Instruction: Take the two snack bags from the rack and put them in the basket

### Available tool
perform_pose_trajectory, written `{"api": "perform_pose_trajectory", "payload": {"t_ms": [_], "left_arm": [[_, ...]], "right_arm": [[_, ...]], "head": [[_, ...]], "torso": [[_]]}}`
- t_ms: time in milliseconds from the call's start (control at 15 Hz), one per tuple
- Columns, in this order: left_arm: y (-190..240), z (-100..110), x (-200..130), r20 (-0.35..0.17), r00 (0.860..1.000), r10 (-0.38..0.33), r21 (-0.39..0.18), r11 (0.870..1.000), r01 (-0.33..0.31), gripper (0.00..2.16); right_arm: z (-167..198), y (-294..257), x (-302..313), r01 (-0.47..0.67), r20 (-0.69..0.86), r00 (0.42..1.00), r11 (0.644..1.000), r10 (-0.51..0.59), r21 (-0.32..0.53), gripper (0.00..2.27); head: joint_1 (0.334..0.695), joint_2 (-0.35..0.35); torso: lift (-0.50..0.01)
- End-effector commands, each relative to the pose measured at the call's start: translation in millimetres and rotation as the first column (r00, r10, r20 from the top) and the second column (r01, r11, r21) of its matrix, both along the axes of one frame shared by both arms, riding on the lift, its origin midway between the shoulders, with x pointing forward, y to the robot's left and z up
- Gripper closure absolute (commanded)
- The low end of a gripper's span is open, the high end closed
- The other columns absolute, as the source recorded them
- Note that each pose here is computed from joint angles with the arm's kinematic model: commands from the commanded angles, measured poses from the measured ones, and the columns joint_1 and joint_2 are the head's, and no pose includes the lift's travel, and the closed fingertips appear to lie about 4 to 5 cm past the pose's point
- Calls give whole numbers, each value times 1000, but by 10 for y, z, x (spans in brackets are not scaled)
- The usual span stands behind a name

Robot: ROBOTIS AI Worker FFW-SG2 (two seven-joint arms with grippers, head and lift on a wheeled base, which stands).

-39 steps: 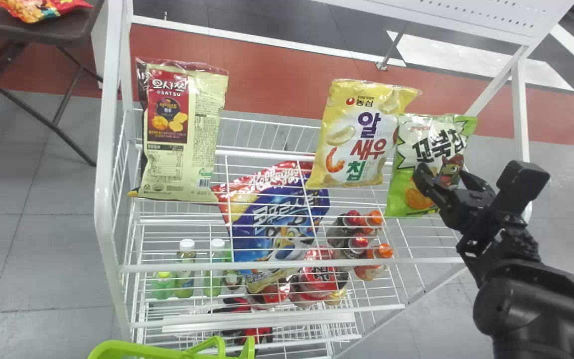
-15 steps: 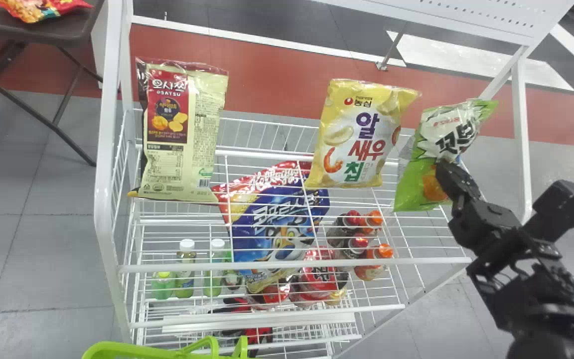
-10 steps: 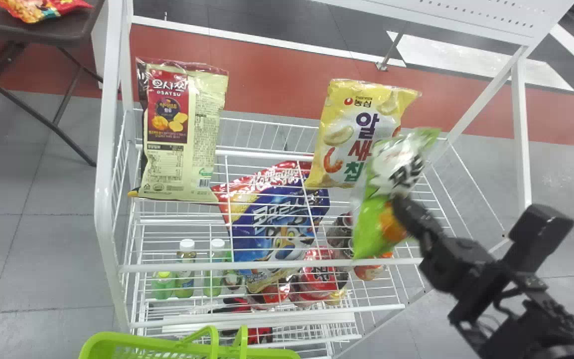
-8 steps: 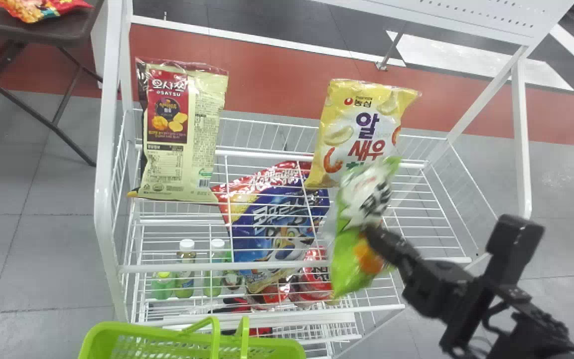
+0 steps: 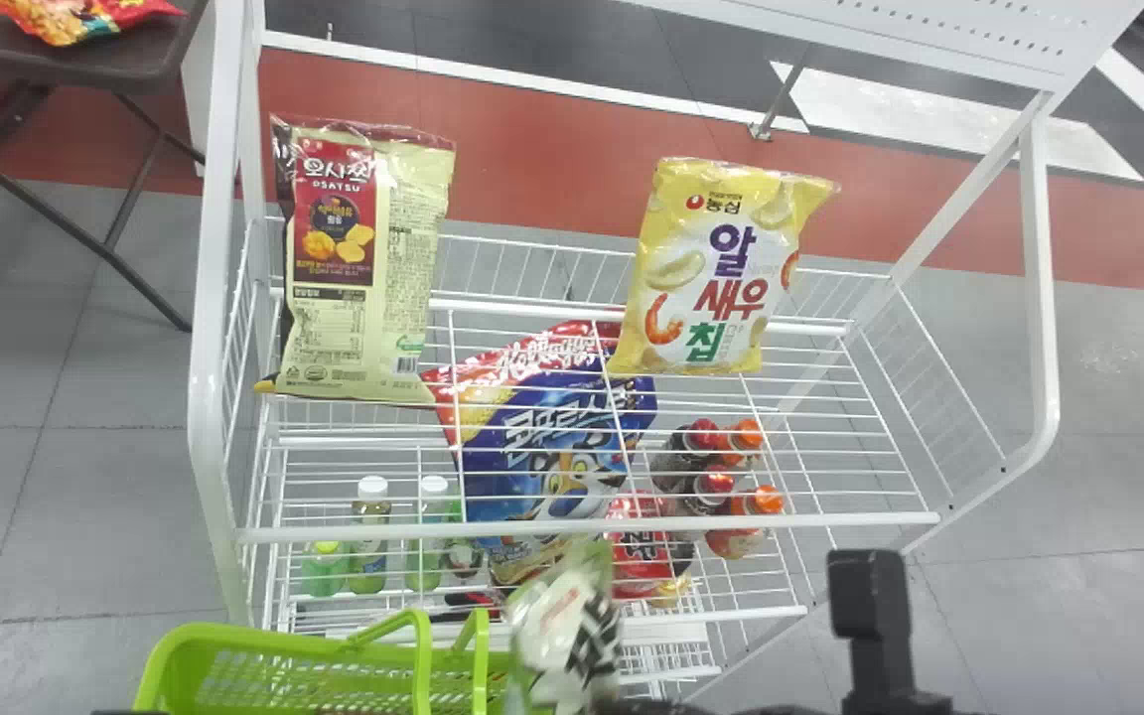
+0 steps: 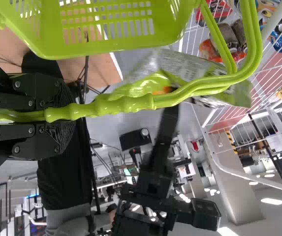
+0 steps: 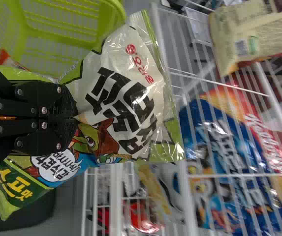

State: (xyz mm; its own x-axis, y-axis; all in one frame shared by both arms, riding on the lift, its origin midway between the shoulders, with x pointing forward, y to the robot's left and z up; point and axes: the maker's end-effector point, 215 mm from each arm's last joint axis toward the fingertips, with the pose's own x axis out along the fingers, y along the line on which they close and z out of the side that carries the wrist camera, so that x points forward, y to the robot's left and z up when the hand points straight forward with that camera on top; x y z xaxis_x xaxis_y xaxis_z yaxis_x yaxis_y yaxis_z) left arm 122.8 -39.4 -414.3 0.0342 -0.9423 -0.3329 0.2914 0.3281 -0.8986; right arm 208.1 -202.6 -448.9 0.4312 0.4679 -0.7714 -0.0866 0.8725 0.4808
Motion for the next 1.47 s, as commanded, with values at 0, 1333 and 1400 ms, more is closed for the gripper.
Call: {"api": "perform_pose_trajectory", "payload": {"t_ms": [0,1333,1400], "left_arm": [[-4,18,6,3,1000,1,-3,1000,-1,1636],[-41,38,-63,-11,1000,-15,-13,1000,15,1636],[-40,34,-76,-15,1000,-16,-12,1000,16,1636]], "right_arm": [[-102,296,-285,-70,-92,993,997,73,35,2253],[39,50,493,-30,133,990,999,36,-42,53],[268,50,762,-5,255,967,1000,8,-15,53]], "head": [[695,-350],[695,-350],[695,-350]], "torso": [[-10],[-10],[-10]]}}
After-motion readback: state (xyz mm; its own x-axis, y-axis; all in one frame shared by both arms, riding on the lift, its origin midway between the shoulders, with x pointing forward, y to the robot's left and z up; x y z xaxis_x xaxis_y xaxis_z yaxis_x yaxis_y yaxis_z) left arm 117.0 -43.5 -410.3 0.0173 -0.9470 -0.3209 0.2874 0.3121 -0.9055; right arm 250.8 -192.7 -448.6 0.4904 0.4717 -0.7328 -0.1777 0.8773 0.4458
